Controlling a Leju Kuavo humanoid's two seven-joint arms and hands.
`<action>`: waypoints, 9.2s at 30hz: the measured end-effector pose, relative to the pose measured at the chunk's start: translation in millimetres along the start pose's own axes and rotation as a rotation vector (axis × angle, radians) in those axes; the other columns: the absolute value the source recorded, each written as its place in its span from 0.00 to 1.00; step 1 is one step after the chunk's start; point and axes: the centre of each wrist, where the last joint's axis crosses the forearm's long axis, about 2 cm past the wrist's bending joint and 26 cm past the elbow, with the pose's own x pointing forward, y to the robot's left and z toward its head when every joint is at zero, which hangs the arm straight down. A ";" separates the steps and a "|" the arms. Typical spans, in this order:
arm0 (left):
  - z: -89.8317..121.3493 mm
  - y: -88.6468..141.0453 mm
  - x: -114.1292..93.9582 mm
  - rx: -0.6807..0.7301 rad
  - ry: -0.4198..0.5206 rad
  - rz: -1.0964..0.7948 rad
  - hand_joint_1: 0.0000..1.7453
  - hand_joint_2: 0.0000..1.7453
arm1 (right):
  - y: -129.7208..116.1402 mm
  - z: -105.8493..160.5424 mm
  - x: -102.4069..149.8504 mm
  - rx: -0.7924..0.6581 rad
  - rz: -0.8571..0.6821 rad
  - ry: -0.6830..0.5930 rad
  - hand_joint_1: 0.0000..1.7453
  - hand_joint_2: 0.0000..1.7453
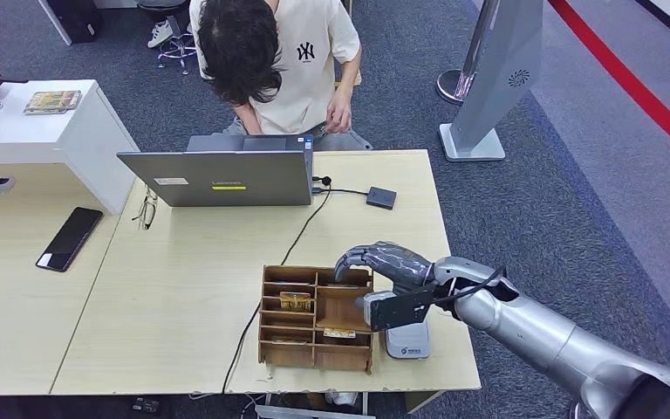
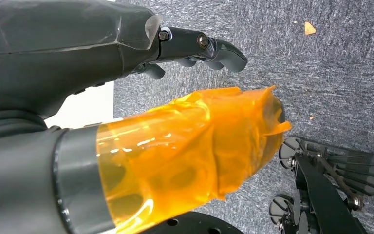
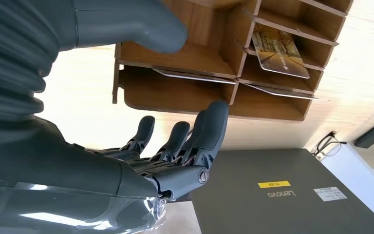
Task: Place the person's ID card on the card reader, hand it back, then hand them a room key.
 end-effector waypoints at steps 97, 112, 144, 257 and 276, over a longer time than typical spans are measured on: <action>1.2 -4.1 -0.5 -0.007 -0.005 -0.017 0.00 0.00 | 21.8 -27.0 22.9 -0.206 0.008 -0.061 0.74 1.00; 1.2 -4.1 -0.5 -0.007 -0.005 -0.017 0.00 0.00 | 18.7 -31.7 22.7 -0.259 -0.005 -0.069 0.67 1.00; 0.6 -2.2 0.2 -0.003 -0.007 -0.020 0.00 0.00 | 29.5 -31.5 12.0 -0.191 -0.019 -0.007 0.30 1.00; -0.2 1.3 -2.3 0.032 -0.017 -0.015 0.00 0.00 | -70.4 12.8 -30.0 -0.316 -0.180 -0.006 0.96 1.00; -0.1 1.5 -1.7 0.045 -0.032 -0.040 0.00 0.00 | -87.5 -45.6 -7.3 -0.293 -0.255 -0.158 1.00 1.00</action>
